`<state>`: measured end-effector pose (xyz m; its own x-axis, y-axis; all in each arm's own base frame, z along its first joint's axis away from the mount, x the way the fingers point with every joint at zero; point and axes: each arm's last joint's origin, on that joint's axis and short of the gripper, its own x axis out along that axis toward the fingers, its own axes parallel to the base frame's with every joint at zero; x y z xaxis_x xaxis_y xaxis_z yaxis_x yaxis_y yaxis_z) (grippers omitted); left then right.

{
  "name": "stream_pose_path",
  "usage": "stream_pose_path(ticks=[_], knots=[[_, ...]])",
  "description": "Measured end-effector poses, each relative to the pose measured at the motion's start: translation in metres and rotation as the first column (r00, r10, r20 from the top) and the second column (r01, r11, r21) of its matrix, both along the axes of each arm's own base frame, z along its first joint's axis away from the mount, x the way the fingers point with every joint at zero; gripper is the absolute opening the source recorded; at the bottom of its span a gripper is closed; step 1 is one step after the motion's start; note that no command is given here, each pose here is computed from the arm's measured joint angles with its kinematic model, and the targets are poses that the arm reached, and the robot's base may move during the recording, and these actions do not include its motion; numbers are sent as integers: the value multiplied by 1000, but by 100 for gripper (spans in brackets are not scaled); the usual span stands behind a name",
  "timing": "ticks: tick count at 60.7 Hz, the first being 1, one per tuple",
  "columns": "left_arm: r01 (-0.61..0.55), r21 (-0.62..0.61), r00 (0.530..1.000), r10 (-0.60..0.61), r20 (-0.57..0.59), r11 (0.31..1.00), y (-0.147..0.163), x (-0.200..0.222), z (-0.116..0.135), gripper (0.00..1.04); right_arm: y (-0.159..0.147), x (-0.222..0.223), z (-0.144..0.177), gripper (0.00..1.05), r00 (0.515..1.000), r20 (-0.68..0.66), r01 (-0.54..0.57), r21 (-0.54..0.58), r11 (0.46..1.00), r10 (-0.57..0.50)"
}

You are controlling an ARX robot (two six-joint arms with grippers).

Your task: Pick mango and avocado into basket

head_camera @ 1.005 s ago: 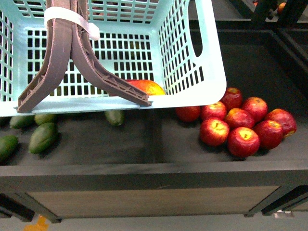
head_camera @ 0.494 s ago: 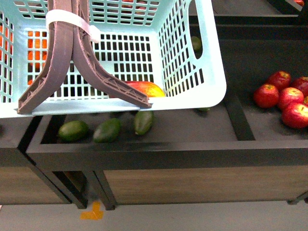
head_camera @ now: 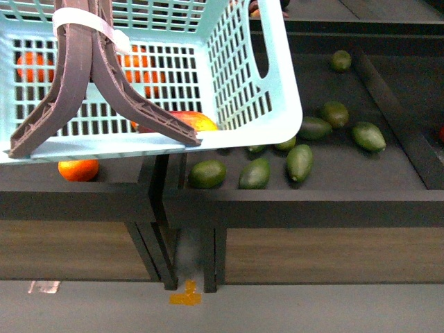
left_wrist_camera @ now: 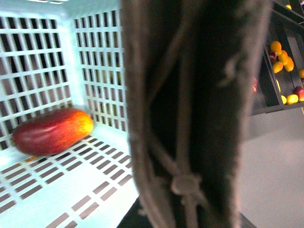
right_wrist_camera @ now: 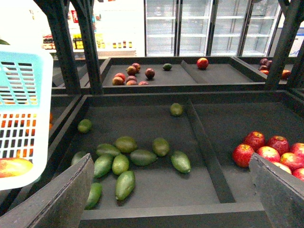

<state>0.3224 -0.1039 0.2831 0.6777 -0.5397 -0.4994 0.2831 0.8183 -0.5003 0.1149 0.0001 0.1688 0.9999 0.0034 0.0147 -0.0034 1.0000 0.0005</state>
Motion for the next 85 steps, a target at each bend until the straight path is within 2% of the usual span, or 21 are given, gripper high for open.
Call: stream_pose_path(ticks=[14,26,50,77,85], knots=[[8,-2,1000,-8,-3,1000,-2,0,0,6,0,0,0,97,1000,0,2,0,1000,-2],[59,-21,998,-59,-6,998,-8,-3,0,6,0,0,0,97,1000,0,2,0,1000,-2],[19,-2,1000,-19,-1,1000,-4,-1,0,6,0,0,0,97,1000,0,2,0,1000,-2],[44,-14,999,-44,-5,999,-6,-2,0,6,0,0,0,97,1000,0,2,0,1000,-2],[37,-9,999,-37,-3,999,-6,-2,0,6,-1,7,0,97,996,-4,84,78,993,-84]])
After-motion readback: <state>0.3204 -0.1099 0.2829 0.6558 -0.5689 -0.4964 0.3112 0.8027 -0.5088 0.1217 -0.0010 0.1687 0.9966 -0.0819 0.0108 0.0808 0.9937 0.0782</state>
